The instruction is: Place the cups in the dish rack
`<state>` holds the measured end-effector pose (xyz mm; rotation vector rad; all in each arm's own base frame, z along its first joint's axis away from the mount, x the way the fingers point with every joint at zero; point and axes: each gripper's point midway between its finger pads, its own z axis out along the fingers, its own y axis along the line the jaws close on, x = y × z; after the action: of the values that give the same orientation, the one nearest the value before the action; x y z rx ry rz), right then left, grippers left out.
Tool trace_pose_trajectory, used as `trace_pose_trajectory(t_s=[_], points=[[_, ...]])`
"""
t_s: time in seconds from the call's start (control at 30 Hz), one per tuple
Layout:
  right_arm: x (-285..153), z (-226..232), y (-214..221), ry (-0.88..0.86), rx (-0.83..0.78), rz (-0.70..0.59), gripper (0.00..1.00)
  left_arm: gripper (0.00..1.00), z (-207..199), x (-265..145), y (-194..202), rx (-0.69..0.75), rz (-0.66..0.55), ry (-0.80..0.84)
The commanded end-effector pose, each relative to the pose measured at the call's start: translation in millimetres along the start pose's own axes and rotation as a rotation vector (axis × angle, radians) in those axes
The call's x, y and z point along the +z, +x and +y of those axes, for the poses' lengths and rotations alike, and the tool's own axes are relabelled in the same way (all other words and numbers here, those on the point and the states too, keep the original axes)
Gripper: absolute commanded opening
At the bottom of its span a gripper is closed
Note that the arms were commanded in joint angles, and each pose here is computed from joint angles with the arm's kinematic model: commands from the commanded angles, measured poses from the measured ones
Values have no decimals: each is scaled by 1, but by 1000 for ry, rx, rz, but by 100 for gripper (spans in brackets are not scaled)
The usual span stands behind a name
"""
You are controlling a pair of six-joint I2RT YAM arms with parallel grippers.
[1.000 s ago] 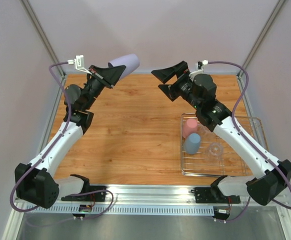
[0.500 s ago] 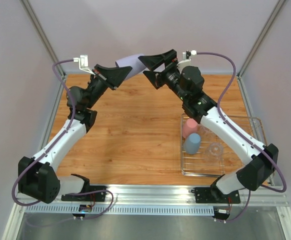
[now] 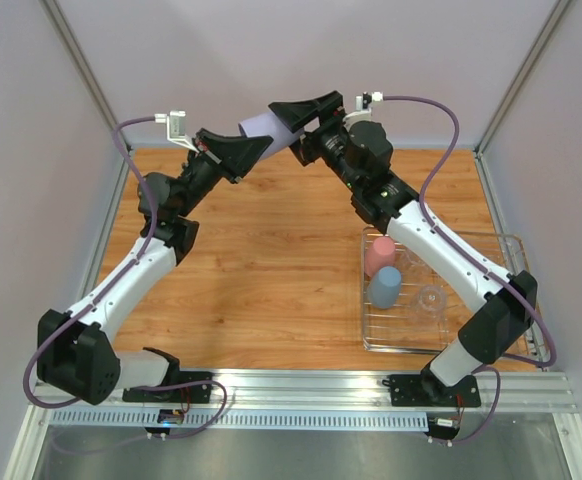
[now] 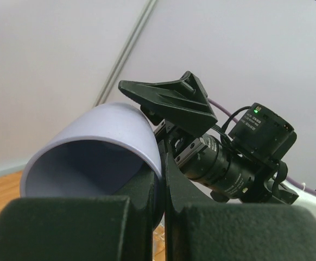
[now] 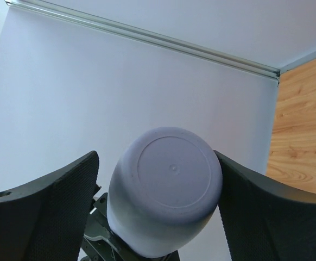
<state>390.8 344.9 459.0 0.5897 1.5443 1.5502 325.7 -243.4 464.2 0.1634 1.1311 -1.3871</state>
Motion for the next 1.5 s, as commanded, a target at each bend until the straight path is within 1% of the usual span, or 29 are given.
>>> trace_pose_trajectory(t_s=[0.0, 0.1, 0.13, 0.2, 0.23, 0.27, 0.3, 0.33, 0.37, 0.4, 0.43, 0.47, 0.5, 0.57, 0.63, 0.67, 0.7, 0.77, 0.8, 0.87, 0.9, 0.93, 0.97, 1.0, 1.03, 1.1, 1.23, 1.33, 1.47], points=[[-3, 40, -9, -99, 0, -35, 81, 0, -20, 4, -7, 117, 1, 54], [-3, 40, -10, -87, -26, -41, 60, 0, -19, 4, -2, 177, 17, 34], [-3, 39, -10, -86, -33, -40, 43, 0, -19, 5, -1, 188, 18, 29], [-3, 38, -7, -83, -39, -28, 35, 0, -22, 5, 2, 215, 28, 28], [-5, 40, -9, -87, -53, -30, 29, 2, -23, 4, 2, 222, 26, 23], [-6, 39, -8, -80, -61, -27, 26, 14, -26, 2, 0, 238, 21, 25], [-8, 41, -10, -77, -75, -36, 24, 23, -26, 1, 0, 243, 24, 18], [-12, 44, -13, -80, -104, -48, 23, 44, -25, -1, -1, 250, 23, 7], [-14, 41, -15, -62, -127, -53, 20, 51, -29, -4, -6, 259, 11, -2], [-16, 40, -21, -49, -142, -78, 13, 59, -24, -6, -4, 266, 22, -30], [-21, 42, -25, -44, -159, -89, 11, 80, -22, -7, -9, 274, 9, -59], [-25, 38, -31, -22, -199, -115, 10, 91, -22, -11, -11, 277, 14, -84], [-28, 31, -35, 8, -220, -120, 8, 99, -23, -12, -16, 294, 8, -97], [-41, 23, -44, 45, -289, -130, 6, 100, -25, -15, -24, 303, -2, -133], [-54, 16, -60, 87, -356, -169, 5, 100, -23, -19, -26, 310, 18, -176], [-70, 8, -65, 124, -456, -173, 5, 100, -27, -23, -30, 311, 21, -192], [-81, 4, -75, 158, -510, -209, 5, 100, -15, -30, -21, 289, 79, -259], [-105, -14, -82, 237, -625, -214, 5, 100, -13, -37, -31, 314, 89, -335], [-132, -25, -92, 297, -701, -245, 4, 100, 0, -48, -21, 305, 147, -412], [-165, -54, -95, 403, -768, -232, 4, 100, 8, -63, -28, 337, 150, -495], [-191, -52, -102, 421, -781, -274, 4, 100, 13, -70, -27, 340, 157, -523], [-205, -81, -94, 479, -821, -236, 4, 100, 20, -78, -22, 340, 164, -547], [-218, -93, -90, 505, -846, -220, 4, 100, 18, -84, -26, 342, 145, -553], [-238, -89, -87, 497, -863, -250, 4, 100, 24, -91, -21, 338, 154, -571], [-250, -118, -78, 553, -900, -219, 4, 100, 24, -95, -22, 340, 150, -575], [-274, -134, -69, 577, -942, -227, 4, 100, 28, -100, -18, 334, 171, -590], [-296, -148, -57, 608, -1030, -230, 4, 100, 31, -107, -5, 311, 220, -595], [-309, -165, -42, 650, -1153, -186, 2, 100, 31, -112, 4, 290, 238, -586], [-328, -163, -47, 673, -1171, -312, 2, 100, 30, -123, 11, 287, 259, -596]])
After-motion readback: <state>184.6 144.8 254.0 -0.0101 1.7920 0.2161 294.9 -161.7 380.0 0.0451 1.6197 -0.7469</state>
